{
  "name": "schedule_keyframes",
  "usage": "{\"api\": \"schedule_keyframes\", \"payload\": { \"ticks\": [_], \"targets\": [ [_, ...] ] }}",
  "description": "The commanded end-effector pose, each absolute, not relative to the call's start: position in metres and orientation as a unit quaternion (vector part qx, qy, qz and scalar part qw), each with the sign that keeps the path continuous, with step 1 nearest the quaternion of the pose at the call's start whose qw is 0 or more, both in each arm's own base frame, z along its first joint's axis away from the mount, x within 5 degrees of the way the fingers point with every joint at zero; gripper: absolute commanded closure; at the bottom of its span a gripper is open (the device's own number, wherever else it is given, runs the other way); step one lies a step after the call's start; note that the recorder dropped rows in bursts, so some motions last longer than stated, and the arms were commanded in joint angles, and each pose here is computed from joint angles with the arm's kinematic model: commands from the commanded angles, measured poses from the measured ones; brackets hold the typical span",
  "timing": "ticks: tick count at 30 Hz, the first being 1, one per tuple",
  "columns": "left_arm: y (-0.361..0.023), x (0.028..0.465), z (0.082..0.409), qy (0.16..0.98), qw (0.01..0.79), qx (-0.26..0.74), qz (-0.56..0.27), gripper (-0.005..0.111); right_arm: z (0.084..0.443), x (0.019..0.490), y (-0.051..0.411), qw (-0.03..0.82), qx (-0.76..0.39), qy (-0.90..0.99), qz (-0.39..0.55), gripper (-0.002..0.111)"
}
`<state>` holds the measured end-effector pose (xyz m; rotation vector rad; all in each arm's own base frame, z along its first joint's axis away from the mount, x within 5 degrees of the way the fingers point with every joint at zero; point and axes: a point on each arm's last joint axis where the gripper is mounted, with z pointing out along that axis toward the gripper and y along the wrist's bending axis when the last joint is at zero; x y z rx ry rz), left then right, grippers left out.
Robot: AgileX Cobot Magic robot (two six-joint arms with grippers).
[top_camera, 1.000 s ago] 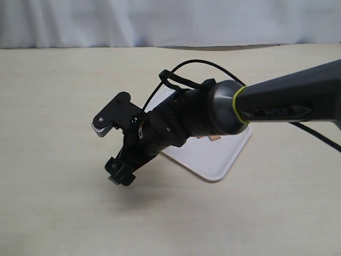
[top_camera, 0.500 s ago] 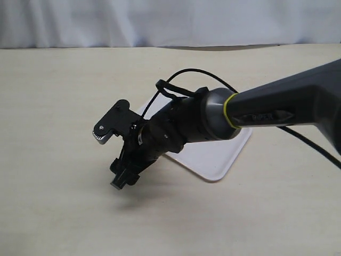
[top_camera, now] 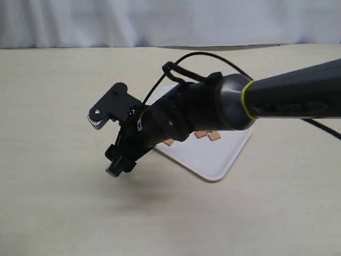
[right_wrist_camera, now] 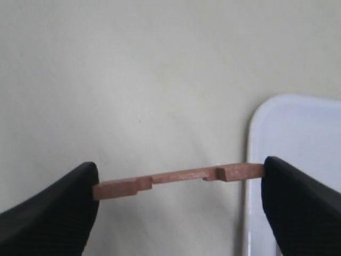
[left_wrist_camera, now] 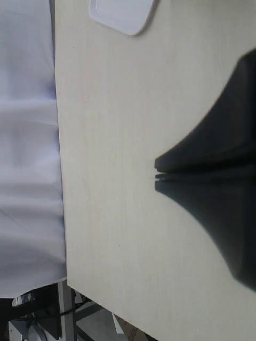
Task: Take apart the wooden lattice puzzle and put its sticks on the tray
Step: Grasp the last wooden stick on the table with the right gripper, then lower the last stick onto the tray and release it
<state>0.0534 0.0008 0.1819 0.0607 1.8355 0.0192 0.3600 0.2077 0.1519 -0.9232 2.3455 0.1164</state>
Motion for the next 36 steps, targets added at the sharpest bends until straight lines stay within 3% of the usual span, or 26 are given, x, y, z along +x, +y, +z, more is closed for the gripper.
{"api": "schedule_keyframes", "payload": {
  "ticks": [1,5,14,17,22,25,29,36],
  "targets": [
    [0.0,0.054,0.182,0.791,0.61,0.029,0.007,0.107,0.187,0.365,0.196,0.356,-0.334,0.872,0.043,0.104],
    [0.0,0.054,0.182,0.791,0.61,0.029,0.007,0.107,0.186,0.382,0.171,0.378,-0.284,0.88,0.04,0.104],
    [0.0,0.054,0.182,0.791,0.61,0.029,0.007,0.107,0.144,0.416,0.121,0.39,-0.157,0.906,0.043,0.101],
    [0.0,0.054,0.182,0.791,0.61,0.029,0.007,0.107,0.136,0.419,0.113,0.385,-0.149,0.91,0.039,0.085],
    [0.0,0.054,0.182,0.791,0.61,0.029,0.007,0.107,0.134,0.419,0.111,0.379,-0.147,0.913,0.037,0.04],
    [0.0,0.054,0.182,0.791,0.61,0.029,0.007,0.107,0.141,0.416,0.11,0.37,-0.148,0.916,0.036,0.022],
    [0.0,0.054,0.182,0.791,0.61,0.029,0.007,0.107,0.154,0.411,0.109,0.361,-0.159,0.919,0.03,0.012],
    [0.0,0.054,0.182,0.791,0.61,0.029,0.007,0.107,0.185,0.398,0.106,0.342,-0.146,0.927,0.038,0.014]
  ]
}}
